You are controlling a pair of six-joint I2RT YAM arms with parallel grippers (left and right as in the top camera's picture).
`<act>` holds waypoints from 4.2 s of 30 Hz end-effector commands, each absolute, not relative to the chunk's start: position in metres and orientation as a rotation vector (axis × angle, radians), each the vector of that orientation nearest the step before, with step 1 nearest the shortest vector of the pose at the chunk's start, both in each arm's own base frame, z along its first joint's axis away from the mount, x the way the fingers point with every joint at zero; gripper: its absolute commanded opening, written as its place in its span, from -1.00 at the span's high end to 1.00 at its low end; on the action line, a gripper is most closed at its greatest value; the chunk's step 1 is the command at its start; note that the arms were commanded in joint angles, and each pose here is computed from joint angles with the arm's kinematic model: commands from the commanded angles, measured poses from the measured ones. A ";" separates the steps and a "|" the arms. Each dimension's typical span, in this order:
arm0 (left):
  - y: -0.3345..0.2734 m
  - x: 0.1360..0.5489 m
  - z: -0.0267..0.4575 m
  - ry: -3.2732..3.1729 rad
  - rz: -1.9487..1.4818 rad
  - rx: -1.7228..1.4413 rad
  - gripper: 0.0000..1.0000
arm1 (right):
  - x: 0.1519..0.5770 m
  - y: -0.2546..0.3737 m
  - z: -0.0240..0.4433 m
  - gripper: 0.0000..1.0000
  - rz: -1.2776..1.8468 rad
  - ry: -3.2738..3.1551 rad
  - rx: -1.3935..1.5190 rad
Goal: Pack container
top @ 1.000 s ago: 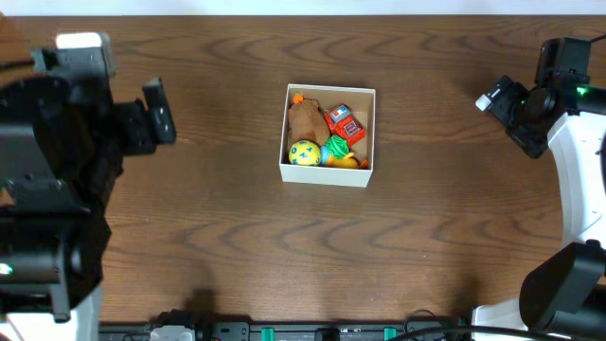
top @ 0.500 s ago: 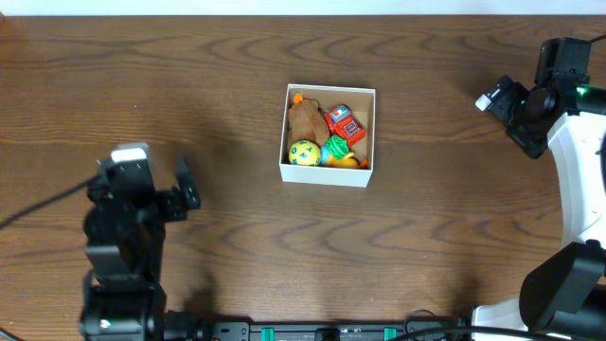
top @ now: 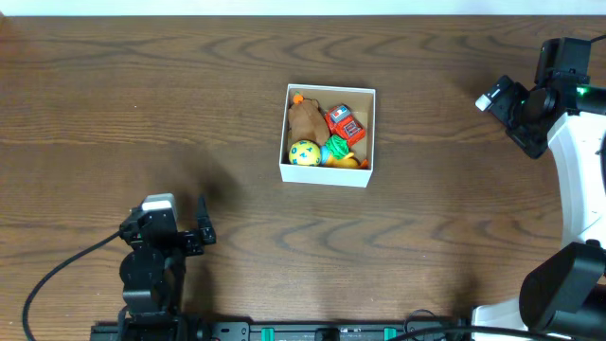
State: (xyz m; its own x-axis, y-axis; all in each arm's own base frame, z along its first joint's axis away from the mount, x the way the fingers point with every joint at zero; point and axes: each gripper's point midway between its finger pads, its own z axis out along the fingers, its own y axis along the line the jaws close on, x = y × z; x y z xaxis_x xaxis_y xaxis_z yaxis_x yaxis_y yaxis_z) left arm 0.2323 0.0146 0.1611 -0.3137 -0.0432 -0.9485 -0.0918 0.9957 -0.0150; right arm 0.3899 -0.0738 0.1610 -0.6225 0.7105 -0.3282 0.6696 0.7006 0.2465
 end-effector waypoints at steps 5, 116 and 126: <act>0.013 0.231 0.163 1.864 0.035 -0.097 -0.96 | 0.391 -0.077 0.168 -0.99 0.145 2.488 1.073; 0.009 0.179 0.076 2.246 0.041 -0.074 -0.96 | 0.249 -0.009 0.146 -0.98 0.112 1.846 0.186; 0.009 0.179 0.076 2.246 0.041 -0.074 -0.96 | 0.250 -0.009 0.126 -0.99 0.111 1.861 0.188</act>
